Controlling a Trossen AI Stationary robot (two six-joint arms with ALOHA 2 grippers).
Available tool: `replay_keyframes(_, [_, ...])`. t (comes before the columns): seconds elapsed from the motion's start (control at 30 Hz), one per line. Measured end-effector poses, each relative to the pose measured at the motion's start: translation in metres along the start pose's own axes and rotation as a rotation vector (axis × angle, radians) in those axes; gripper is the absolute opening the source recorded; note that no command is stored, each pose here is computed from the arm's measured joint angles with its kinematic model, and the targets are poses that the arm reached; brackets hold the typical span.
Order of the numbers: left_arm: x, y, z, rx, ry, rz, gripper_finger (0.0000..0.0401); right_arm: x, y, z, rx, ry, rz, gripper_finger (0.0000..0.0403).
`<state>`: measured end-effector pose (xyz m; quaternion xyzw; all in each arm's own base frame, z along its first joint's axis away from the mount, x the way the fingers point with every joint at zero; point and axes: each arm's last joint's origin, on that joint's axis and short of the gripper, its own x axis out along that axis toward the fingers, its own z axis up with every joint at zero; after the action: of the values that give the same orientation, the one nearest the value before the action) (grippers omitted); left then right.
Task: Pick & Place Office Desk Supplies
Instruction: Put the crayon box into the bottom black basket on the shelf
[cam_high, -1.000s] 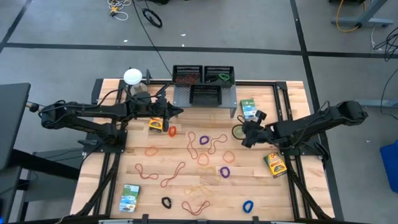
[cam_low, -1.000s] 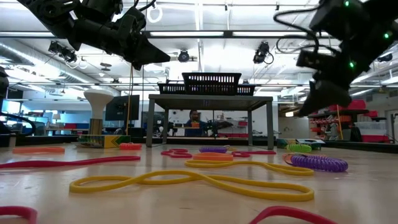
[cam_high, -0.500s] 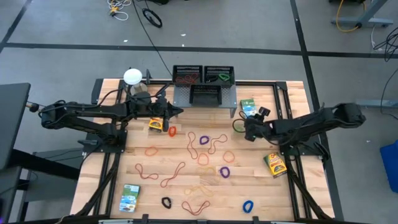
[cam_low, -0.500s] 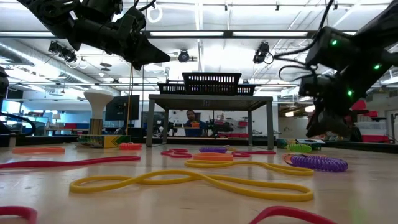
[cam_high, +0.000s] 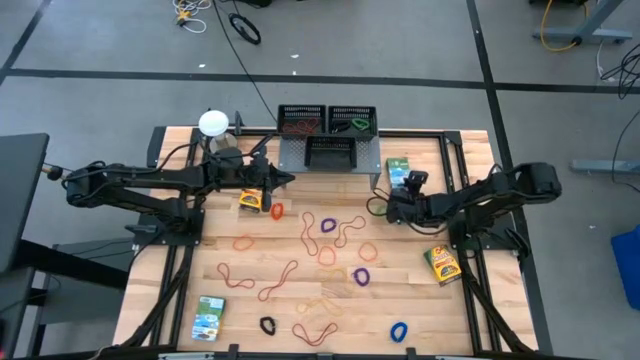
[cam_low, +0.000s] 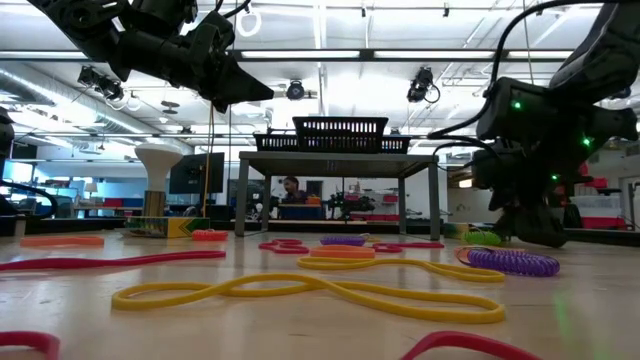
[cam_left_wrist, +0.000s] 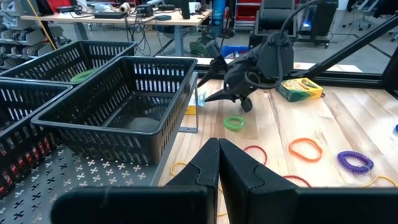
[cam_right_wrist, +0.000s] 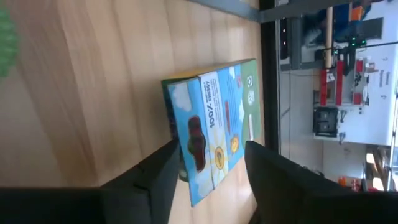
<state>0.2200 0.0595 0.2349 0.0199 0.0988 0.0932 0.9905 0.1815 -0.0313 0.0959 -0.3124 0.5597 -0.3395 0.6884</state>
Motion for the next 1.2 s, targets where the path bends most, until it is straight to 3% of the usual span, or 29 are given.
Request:
replay_keyframes(0.5, [0.0,0.0,0.0,0.0,0.0,0.0,0.0013,0.0,-0.001,0.008,0.002,-0.051,0.007,0.001])
replay_keyframes(0.93, [0.0,0.0,0.0,0.0,0.0,0.0,0.0013,-0.009,-0.014,0.016,0.068,-0.101,0.007,0.0006])
replay_keyframes(1.2, [0.0,0.0,0.0,0.0,0.001,0.0,0.0013,-0.025,-0.037,0.025,0.129,-0.132,0.013,0.0004])
